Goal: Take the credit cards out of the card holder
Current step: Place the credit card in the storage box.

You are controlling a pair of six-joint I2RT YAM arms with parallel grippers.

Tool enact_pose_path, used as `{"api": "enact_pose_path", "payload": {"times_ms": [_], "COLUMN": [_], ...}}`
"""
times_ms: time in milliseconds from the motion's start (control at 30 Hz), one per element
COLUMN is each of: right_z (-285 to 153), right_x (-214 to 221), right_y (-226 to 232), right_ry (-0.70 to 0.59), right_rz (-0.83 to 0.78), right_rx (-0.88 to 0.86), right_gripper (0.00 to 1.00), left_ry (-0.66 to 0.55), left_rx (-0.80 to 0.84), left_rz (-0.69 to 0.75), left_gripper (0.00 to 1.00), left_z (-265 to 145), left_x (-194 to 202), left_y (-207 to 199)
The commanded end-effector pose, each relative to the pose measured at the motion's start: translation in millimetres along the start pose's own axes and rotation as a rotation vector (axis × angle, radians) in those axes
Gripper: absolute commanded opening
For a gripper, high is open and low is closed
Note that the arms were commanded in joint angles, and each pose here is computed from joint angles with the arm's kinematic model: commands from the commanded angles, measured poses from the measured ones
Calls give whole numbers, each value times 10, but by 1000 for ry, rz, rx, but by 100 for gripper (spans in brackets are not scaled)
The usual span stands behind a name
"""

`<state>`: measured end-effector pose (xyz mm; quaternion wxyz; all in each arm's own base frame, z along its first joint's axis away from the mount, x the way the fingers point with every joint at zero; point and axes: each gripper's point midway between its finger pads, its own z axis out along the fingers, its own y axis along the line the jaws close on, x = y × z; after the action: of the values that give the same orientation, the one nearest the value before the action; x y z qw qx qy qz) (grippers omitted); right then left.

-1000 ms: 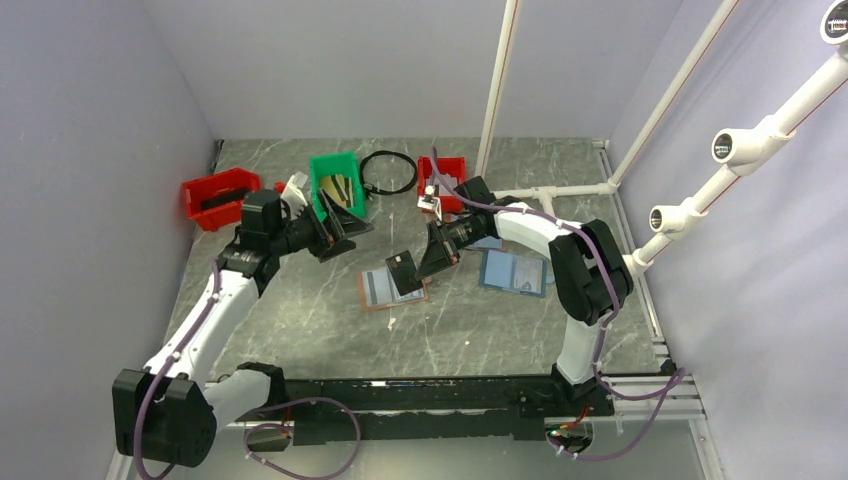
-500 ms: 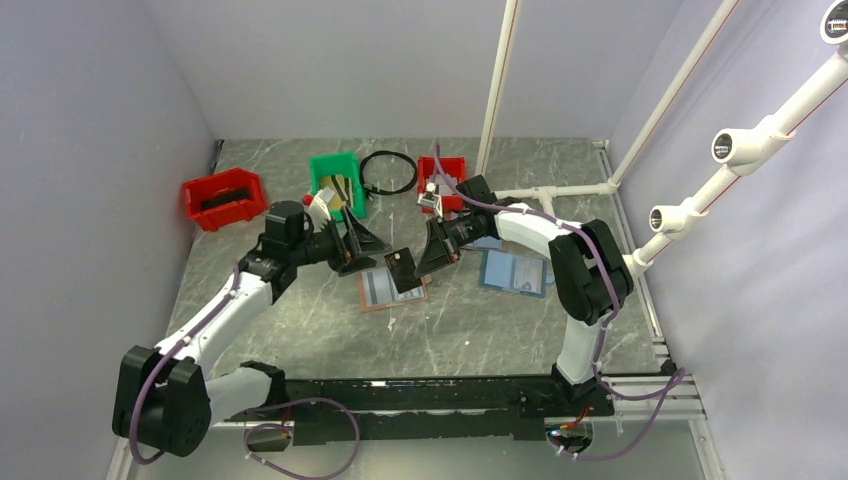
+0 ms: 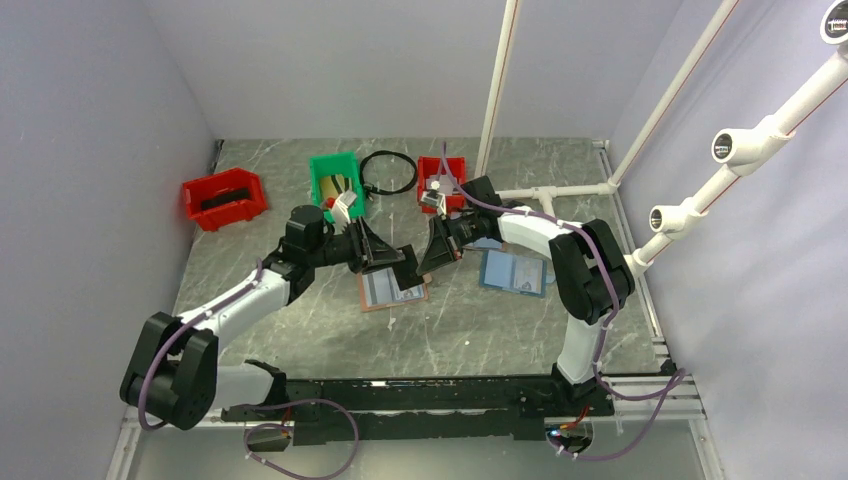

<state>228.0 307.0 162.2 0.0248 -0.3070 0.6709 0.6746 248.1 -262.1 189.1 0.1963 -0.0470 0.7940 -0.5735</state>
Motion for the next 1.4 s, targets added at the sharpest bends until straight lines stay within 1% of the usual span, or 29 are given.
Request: {"api": "enact_pose_path", "payload": {"times_ms": [0, 33, 67, 100, 167, 200, 233, 267, 333, 367, 467, 633, 733, 867, 1067, 1233, 1367], "right_z": [-37, -39, -38, -39, -44, -49, -62, -83, -152, -202, -367, -735, -973, -1186, -1265, -1356, -1432], "right_x": [-73, -75, -77, -76, -92, -96, -111, -101, -45, -18, 56, 98, 48, 69, 203, 185, 152], "right_y": [198, 203, 209, 210, 204, 187, 157, 115, 5, -83, -243, -460, -522, -558, -553, -612, -679], "right_ry": [-5, -5, -5, -5, -10, -13, -15, -7, 38, 61, 115, 174, 172, 180, 261, 300, 298], "right_rz": [-73, -74, -76, -77, -95, -104, -141, -165, -229, -244, -302, -376, -384, -380, -400, -437, -481], "right_rx": [-54, -54, -55, -54, -39, -19, 14, 64, 187, 262, 430, 667, 743, 793, 805, 847, 904], "right_gripper": [0, 0, 0, 0, 0, 10, 24, 36, 53, 59, 65, 68, 68, 67, 66, 65, 65], "left_ry": [19, 23, 27, 30, 35, 34, 28, 20, 6, 1, -33, -135, -170, -189, -227, -329, -403], "left_rx": [85, 90, 94, 95, 93, 83, 59, 21, -101, -179, -352, -454, -519, -557, -576, -631, -668], "left_rz": [56, 59, 60, 60, 67, 80, 96, 111, 157, 170, 218, 291, 335, 347, 388, 441, 487], "left_gripper": [30, 21, 9, 0, 0, 0, 0, 0, 0, 0, 0, 0, 0, 0, 0, 0, 0], "left_z": [14, 15, 17, 19, 10, -2, -20, -42, -124, -187, -386, -600, -713, -791, -846, -972, -1041], "left_x": [-14, -9, -2, 3, 13, 15, 9, -5, -32, -41, -99, -299, -420, -566, -748, -996, -1265], "left_y": [-195, -198, -200, -197, -197, -186, -163, -123, 22, 114, 312, 292, 307, 365, 349, 394, 416]}}
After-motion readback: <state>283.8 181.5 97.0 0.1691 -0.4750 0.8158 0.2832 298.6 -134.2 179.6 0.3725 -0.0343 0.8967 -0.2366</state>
